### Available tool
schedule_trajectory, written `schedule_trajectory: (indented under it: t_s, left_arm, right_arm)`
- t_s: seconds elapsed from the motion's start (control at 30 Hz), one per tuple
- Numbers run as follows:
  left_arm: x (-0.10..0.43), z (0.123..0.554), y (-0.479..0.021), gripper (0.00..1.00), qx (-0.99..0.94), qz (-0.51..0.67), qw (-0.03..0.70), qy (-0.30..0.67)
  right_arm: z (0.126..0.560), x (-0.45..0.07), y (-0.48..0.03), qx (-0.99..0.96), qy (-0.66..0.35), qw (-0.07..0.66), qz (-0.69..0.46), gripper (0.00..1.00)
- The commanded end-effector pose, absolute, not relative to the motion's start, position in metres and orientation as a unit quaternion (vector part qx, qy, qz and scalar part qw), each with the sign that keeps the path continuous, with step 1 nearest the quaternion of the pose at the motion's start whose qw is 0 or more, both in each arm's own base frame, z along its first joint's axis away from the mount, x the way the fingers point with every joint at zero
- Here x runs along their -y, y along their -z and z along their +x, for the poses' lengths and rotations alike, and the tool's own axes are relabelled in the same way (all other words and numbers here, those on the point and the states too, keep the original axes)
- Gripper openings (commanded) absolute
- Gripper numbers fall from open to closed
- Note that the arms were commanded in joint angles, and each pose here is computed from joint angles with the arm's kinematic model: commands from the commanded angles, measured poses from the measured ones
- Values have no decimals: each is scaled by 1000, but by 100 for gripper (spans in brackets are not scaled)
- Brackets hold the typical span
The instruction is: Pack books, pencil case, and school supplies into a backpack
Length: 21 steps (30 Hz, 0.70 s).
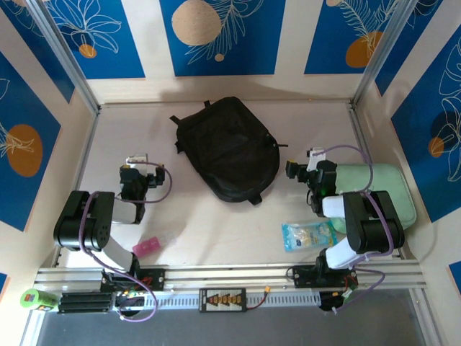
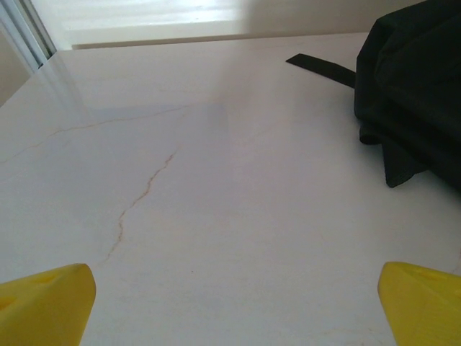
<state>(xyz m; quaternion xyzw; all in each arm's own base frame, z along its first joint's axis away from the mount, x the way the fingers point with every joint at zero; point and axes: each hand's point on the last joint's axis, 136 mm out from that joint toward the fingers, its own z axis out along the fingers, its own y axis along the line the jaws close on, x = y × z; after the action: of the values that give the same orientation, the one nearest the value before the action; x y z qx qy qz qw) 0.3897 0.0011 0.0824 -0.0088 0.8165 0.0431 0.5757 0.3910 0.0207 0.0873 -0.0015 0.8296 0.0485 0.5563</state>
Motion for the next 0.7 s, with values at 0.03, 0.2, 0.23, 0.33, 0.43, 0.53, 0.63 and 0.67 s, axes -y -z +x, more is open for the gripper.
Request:
schedule_trajectory:
  t_s: [0.03, 0.2, 0.23, 0.33, 0.43, 0.53, 0.63, 0.67]
  left_arm:
    - [3, 393, -95, 100, -806, 2, 590, -48]
    - [10, 395, -93, 100, -811, 23, 583, -35]
    - [11, 396, -92, 100, -813, 25, 581, -34]
    - [13, 397, -92, 100, -814, 30, 579, -32]
    - [22, 398, -89, 100, -819, 52, 572, -13]
    - [21, 399, -89, 100, -819, 50, 571, -12]
    - [21, 398, -90, 100, -818, 50, 573, -12]
    - [21, 398, -90, 100, -818, 49, 573, -12]
  right_arm:
    - [397, -21, -93, -827, -65, 559, 5, 99]
    - [397, -21, -93, -827, -65, 559, 6, 99]
    - [397, -21, -93, -827, -65, 559, 5, 99]
    - [397, -21, -93, -827, -65, 558, 5, 99]
    - [397, -22, -93, -827, -65, 559, 5, 99]
    - [397, -22, -93, -827, -65, 559, 5, 99]
    - [397, -21, -93, -827, -65, 558, 5, 99]
    - [397, -22, -93, -827, -65, 558, 5, 99]
